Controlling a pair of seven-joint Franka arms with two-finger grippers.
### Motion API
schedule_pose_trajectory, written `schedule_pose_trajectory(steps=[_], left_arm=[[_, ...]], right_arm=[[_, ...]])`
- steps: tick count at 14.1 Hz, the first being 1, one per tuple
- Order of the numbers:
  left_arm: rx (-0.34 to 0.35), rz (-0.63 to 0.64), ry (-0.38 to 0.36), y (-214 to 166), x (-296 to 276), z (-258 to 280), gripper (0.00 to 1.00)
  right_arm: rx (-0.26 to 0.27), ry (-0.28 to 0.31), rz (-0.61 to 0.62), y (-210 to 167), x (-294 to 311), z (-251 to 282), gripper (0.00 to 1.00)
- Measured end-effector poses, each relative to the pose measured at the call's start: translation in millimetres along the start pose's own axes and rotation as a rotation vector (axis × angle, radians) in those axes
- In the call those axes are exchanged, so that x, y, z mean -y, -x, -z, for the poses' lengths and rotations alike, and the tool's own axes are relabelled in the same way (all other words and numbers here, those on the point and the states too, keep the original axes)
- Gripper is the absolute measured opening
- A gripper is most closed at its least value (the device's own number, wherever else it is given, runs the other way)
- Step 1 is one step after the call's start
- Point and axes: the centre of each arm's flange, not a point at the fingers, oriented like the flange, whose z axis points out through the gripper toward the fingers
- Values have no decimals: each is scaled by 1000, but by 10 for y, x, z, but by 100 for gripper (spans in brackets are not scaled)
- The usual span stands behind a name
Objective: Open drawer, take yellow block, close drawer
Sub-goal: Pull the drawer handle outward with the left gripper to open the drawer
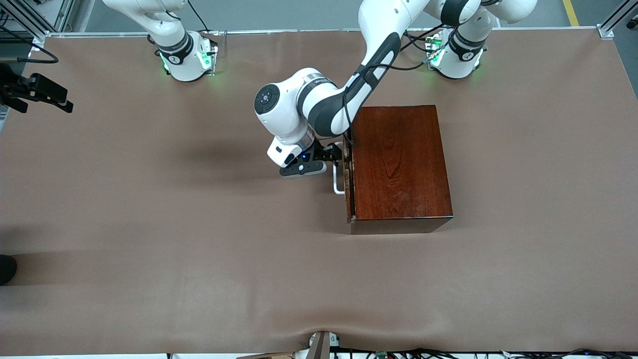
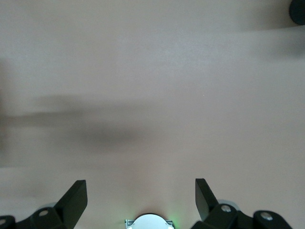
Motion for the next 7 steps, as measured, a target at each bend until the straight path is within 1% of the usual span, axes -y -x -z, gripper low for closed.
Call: schedule_pose_trajectory(steps=[7], left_arm=[[-9, 113, 50, -39, -32, 43, 100]], right_arm=[[2, 0, -1, -6, -4, -9, 100]])
